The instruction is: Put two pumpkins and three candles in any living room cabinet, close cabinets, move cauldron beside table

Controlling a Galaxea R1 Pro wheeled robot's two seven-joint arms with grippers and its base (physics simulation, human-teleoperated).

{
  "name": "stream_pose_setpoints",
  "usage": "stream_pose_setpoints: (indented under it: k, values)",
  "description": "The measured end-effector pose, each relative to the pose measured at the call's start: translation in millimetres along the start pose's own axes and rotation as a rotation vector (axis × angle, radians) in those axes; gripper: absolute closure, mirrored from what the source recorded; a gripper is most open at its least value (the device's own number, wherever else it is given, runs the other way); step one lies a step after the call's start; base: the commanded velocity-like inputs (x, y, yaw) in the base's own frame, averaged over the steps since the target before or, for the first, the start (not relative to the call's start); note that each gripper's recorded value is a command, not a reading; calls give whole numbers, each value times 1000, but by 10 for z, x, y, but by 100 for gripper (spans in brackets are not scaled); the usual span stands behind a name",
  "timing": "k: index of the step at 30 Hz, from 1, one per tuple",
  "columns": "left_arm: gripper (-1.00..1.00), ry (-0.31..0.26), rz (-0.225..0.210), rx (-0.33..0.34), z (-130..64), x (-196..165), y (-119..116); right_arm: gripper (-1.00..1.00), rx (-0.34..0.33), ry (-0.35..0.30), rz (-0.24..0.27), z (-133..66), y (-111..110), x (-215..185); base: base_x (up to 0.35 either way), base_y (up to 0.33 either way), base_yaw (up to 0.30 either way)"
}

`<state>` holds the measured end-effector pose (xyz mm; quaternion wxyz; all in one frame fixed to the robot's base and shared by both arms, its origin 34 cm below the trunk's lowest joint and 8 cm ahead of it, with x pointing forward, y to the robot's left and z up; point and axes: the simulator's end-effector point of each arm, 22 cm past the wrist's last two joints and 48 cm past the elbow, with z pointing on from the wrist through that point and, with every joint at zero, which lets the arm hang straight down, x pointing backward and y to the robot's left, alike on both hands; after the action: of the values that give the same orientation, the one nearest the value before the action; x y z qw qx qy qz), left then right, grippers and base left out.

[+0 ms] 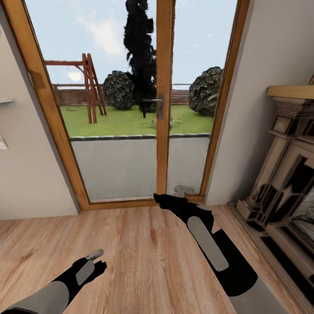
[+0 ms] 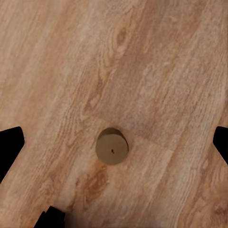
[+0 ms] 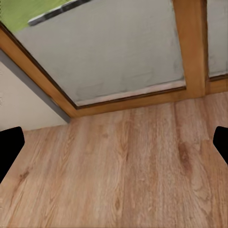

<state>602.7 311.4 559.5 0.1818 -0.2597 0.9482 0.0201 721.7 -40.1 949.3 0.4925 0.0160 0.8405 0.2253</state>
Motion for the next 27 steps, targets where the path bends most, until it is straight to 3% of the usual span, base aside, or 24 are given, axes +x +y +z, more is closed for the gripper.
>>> stream_pose_setpoints:
  k: [5,22,27]
  values:
    - [-100,-1,2,-1,1,-2,1,-100,-1,0,0,1,3,1,20,169,0]
    - [-100,-2,3,2,67,24,10,-100,-8,3,5,29,-9,63,1,5,0]
    - [-100,-9,3,23,150,17,26,-100,-77,-3,8,55,109,125,0,0,0]
